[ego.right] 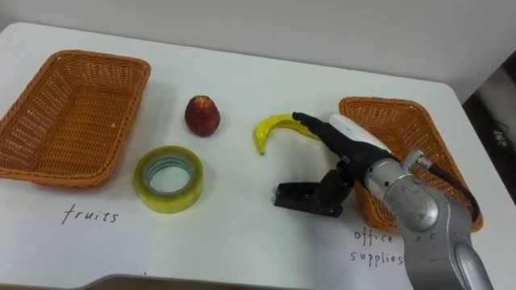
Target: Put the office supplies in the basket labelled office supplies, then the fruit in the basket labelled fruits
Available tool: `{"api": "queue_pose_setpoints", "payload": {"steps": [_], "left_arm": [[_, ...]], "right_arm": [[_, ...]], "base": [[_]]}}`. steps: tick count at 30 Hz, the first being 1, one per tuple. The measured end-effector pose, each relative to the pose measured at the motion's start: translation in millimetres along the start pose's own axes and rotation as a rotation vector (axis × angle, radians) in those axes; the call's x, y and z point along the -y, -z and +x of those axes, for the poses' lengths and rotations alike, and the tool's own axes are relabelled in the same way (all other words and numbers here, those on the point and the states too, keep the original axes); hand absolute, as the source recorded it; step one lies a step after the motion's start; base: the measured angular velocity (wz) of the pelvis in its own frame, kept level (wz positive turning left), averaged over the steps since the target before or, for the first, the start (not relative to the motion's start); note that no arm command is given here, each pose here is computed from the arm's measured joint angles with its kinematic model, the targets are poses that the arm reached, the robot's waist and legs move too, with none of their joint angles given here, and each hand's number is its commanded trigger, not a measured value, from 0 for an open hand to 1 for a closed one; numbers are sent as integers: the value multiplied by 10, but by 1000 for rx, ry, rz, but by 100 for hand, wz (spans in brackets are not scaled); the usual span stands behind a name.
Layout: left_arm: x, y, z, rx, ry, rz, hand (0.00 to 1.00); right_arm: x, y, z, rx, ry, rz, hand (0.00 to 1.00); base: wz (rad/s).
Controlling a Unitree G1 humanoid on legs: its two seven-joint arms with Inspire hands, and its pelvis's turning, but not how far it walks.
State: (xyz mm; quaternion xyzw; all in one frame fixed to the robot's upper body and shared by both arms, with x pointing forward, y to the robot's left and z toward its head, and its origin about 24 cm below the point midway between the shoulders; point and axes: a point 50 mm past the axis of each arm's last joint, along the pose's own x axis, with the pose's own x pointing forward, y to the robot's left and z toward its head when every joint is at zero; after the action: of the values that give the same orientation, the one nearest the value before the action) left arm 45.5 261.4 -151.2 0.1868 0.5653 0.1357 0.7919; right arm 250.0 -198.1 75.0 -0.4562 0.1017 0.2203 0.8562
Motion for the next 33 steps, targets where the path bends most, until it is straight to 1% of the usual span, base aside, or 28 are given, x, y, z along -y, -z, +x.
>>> {"api": "queue_pose_setpoints", "payload": {"steps": [11,16,22,33], "left_arm": [[0,0,1,-1,2,2,0],[3,-1,1,-1,9,1,0],[7,-16,4,3,10,1,0],[12,-71,14,17,3,-2,0]], "right_arm": [[-40,-16,11,-22,-31,-21,0],[-64,-94,14,-3,-42,-44,0],[-180,-153,46,16,-111,-55,0],[-211,-152,46,11,-139,-54,0]], "base": [[0],[0],[0],[0]]}}
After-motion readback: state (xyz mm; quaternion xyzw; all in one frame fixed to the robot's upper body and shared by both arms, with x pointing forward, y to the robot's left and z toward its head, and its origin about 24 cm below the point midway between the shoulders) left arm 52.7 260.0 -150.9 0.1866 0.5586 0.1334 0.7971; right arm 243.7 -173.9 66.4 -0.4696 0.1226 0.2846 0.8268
